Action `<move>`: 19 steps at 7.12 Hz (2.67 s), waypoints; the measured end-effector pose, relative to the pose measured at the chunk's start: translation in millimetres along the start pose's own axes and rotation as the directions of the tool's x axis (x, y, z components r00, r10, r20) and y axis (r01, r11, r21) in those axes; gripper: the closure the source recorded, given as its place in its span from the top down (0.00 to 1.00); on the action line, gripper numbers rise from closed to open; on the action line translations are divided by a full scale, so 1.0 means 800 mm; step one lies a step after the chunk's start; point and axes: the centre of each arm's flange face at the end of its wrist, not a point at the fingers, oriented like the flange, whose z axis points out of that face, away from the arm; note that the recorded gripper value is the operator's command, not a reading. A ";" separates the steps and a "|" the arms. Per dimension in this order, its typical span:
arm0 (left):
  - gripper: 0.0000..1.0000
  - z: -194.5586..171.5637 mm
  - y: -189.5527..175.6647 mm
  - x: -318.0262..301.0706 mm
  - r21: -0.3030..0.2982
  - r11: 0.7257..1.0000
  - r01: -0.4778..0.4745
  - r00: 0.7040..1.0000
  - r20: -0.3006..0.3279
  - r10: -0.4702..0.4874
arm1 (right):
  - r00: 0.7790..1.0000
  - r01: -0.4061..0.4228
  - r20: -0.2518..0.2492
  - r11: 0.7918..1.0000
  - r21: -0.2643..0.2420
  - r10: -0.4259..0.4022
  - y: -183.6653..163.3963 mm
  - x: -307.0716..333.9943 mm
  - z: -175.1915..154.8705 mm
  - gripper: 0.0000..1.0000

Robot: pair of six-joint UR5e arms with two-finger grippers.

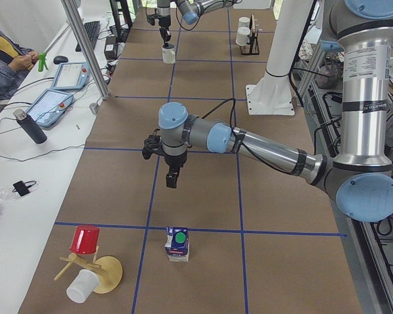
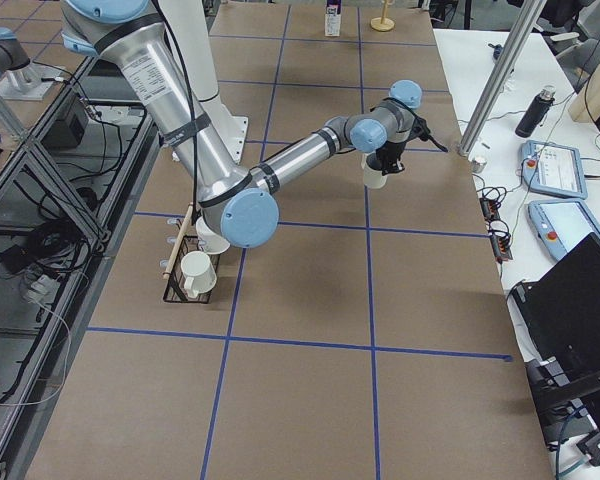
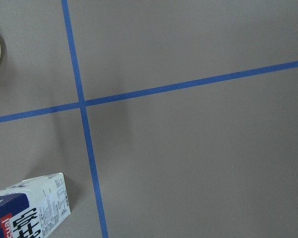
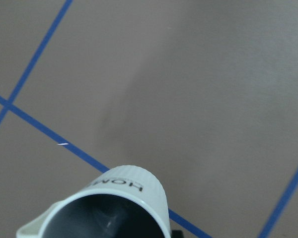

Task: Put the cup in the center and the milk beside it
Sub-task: 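Carry the white mug with the right gripper toward the table center, then lower the mug onto the center grid crossing and open the right gripper, then lift the right gripper away from the mug and withdraw it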

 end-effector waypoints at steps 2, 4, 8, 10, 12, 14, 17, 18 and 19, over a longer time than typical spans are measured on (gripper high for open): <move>0.98 -0.001 -0.002 0.002 0.003 1.000 -0.001 1.000 0.000 0.001 | 1.000 0.023 -0.013 1.000 0.009 -0.023 -0.053 -0.122 0.034 0.00; 0.98 0.000 -0.003 0.000 0.001 1.000 0.000 1.000 0.001 0.000 | 1.000 0.001 -0.016 1.000 -0.016 -0.001 -0.115 -0.200 0.063 0.00; 0.98 -0.001 -0.004 0.001 0.004 1.000 -0.003 1.000 0.001 0.003 | 0.999 0.014 -0.036 0.998 -0.065 -0.016 -0.135 -0.242 0.110 0.00; 0.98 -0.001 -0.004 0.002 0.004 1.000 -0.003 1.000 0.001 0.003 | 0.999 0.013 -0.040 0.997 -0.077 -0.016 -0.132 -0.240 0.121 0.00; 0.98 -0.001 -0.004 0.002 0.004 1.000 -0.003 1.000 0.001 0.003 | 0.999 0.014 -0.041 0.996 -0.085 -0.017 -0.129 -0.241 0.128 0.24; 0.98 -0.001 -0.004 0.002 0.004 1.000 -0.003 1.000 0.001 0.003 | 0.999 0.012 -0.044 0.996 -0.087 -0.016 -0.127 -0.244 0.132 1.00; 0.98 0.000 -0.004 0.000 0.001 1.000 -0.003 1.000 -0.001 0.003 | 0.999 0.026 -0.033 0.998 -0.059 -0.028 -0.131 -0.250 0.112 1.00; 0.98 0.001 -0.001 -0.004 -0.002 1.000 0.003 1.000 -0.002 -0.003 | 0.999 0.015 -0.028 0.999 -0.032 -0.016 -0.136 -0.230 0.085 1.00; 0.98 0.000 0.004 -0.014 -0.001 1.000 0.001 1.000 0.001 -0.001 | 1.000 -0.012 -0.018 1.000 -0.008 0.012 -0.131 -0.187 0.053 1.00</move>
